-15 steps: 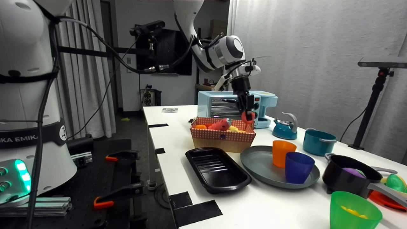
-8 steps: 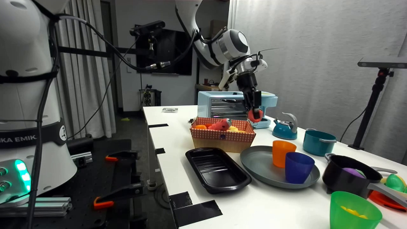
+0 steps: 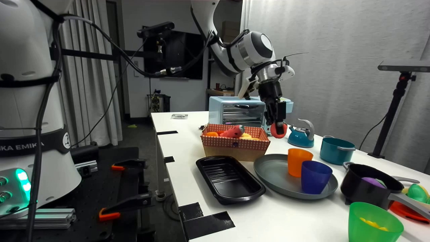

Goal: Remove the orange from the basket and place it inside the orange cup

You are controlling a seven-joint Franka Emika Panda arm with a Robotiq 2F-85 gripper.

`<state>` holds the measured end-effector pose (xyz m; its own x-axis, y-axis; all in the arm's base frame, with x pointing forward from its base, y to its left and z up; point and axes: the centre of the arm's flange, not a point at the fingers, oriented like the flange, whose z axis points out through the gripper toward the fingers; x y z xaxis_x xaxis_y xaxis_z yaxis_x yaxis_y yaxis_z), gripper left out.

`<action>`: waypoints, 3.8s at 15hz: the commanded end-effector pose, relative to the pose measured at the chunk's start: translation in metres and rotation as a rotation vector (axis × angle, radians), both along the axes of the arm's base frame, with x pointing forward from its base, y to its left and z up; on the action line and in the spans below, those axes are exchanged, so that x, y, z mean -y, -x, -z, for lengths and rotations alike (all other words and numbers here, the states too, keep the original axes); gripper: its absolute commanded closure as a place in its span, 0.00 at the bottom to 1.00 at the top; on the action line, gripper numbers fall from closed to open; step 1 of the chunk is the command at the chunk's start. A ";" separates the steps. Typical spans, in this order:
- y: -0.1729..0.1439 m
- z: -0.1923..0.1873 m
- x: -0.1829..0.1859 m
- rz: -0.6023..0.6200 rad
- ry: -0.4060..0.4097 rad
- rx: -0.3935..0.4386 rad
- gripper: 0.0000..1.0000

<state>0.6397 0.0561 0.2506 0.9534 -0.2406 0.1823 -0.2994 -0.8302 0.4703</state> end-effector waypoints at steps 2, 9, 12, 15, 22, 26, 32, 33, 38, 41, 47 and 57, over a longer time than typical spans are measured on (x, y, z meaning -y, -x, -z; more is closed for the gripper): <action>-0.010 0.004 0.018 0.005 0.011 0.023 0.95; -0.037 0.018 0.031 0.010 0.024 0.023 0.95; -0.045 0.021 0.033 0.002 0.031 0.028 0.95; -0.050 0.024 0.034 -0.005 0.036 0.031 0.95; -0.055 0.025 0.035 -0.021 0.038 0.027 0.95; -0.056 0.025 0.035 -0.028 0.037 0.024 0.95; -0.057 0.025 0.035 -0.039 0.039 0.022 0.95; -0.057 0.025 0.035 -0.041 0.040 0.021 0.95; -0.057 0.025 0.035 -0.040 0.033 0.013 0.54; -0.057 0.025 0.035 -0.044 0.032 0.008 0.33; -0.057 0.024 0.035 -0.054 0.031 -0.002 0.00; -0.057 0.023 0.032 -0.021 -0.004 -0.018 0.00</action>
<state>0.6865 0.0260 0.2251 0.9614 -0.2077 0.1804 -0.2710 -0.8280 0.4909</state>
